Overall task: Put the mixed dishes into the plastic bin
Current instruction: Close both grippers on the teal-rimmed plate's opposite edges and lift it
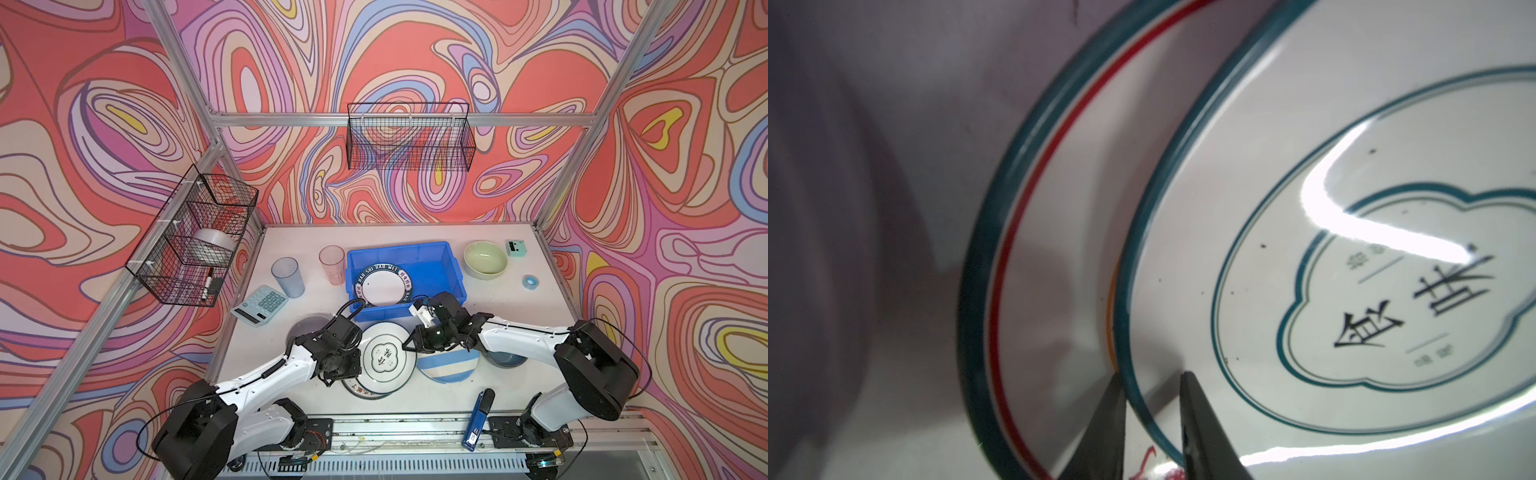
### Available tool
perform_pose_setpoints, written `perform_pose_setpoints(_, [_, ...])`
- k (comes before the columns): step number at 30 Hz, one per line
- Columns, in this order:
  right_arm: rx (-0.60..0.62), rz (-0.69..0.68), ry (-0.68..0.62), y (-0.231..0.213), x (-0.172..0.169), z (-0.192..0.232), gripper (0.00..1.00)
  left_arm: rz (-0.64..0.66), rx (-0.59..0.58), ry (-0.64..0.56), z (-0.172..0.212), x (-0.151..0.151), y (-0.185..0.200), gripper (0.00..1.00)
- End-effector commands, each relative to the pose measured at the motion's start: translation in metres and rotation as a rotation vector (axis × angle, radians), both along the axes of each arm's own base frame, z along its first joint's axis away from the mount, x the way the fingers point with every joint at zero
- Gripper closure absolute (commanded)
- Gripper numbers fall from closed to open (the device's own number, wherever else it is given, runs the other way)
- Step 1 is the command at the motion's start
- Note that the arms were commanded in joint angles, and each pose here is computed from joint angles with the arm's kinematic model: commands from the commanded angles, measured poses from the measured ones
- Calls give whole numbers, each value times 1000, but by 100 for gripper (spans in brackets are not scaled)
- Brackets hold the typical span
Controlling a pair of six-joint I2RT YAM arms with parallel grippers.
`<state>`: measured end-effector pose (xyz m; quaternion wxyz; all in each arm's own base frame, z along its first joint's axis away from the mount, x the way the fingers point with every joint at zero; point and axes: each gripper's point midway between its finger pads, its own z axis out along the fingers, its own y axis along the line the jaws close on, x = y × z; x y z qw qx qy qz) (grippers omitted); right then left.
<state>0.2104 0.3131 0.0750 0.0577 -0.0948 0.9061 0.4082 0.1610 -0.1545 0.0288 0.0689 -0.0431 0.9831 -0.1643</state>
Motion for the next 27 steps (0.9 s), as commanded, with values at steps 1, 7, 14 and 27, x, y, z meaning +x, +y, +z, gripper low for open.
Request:
perform_pose_setpoints(1, [41,13,-31,7,1,19,89,-43,-101,-83,23,19,-25,71])
perform_pose_setpoints(7, [23,1,-23,3,-1,19,98,-45,-93,-101,32,18,-21,69])
perform_pose_setpoints(14, [18,-21,-31,-5,-5,24,100,-40,-32,-148,66,17,-5,56])
perform_pose_setpoints(27, [-2,-18,-107,-13,3,60,100,-12,64,-234,126,37,10,49])
